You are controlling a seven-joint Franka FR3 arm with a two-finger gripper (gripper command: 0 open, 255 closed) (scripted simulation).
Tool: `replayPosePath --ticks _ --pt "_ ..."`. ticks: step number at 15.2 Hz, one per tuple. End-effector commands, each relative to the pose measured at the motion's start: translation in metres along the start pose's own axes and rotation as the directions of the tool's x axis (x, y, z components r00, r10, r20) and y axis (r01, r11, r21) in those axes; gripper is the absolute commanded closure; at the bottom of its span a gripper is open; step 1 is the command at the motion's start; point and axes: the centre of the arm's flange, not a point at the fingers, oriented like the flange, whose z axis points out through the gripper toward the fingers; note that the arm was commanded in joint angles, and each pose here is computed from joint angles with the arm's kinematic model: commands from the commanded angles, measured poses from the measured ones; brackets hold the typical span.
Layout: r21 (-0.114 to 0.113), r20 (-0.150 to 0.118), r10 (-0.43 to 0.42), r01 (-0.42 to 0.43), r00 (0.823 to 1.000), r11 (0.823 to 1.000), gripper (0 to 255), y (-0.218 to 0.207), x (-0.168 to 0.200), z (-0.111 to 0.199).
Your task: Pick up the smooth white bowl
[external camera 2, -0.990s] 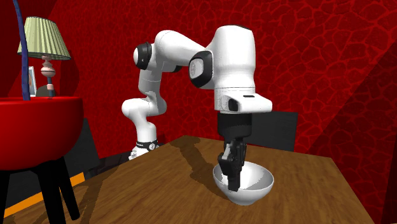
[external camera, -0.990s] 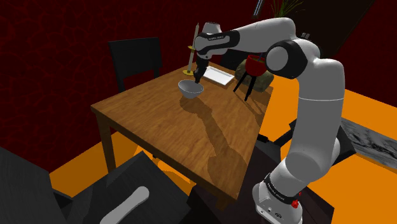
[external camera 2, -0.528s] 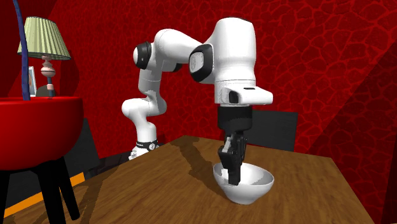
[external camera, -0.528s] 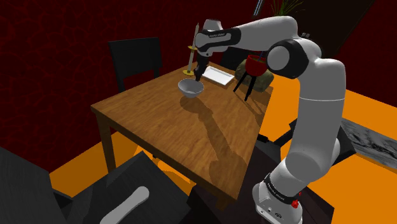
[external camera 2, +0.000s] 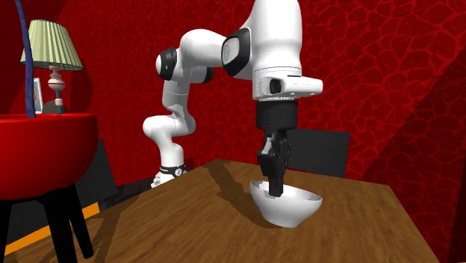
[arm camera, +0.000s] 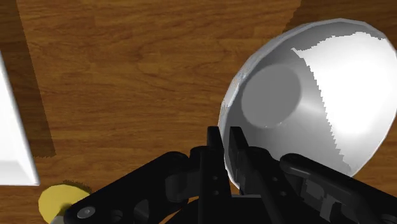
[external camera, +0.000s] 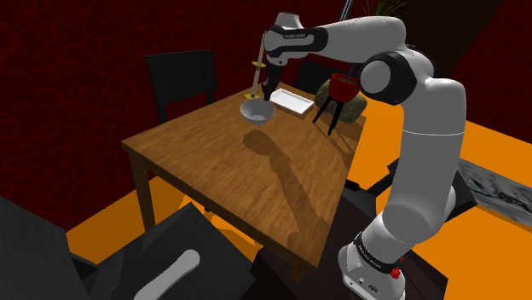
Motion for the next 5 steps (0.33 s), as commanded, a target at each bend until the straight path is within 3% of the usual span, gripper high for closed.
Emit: replayPosePath --ticks 1,5 --pt "0.0 0.0 0.0 0.0 1.0 1.0 255 0.0 -0.001 -0.011" --pt "0.0 0.0 0.0 0.0 1.0 1.0 255 0.0 0.0 -0.023"
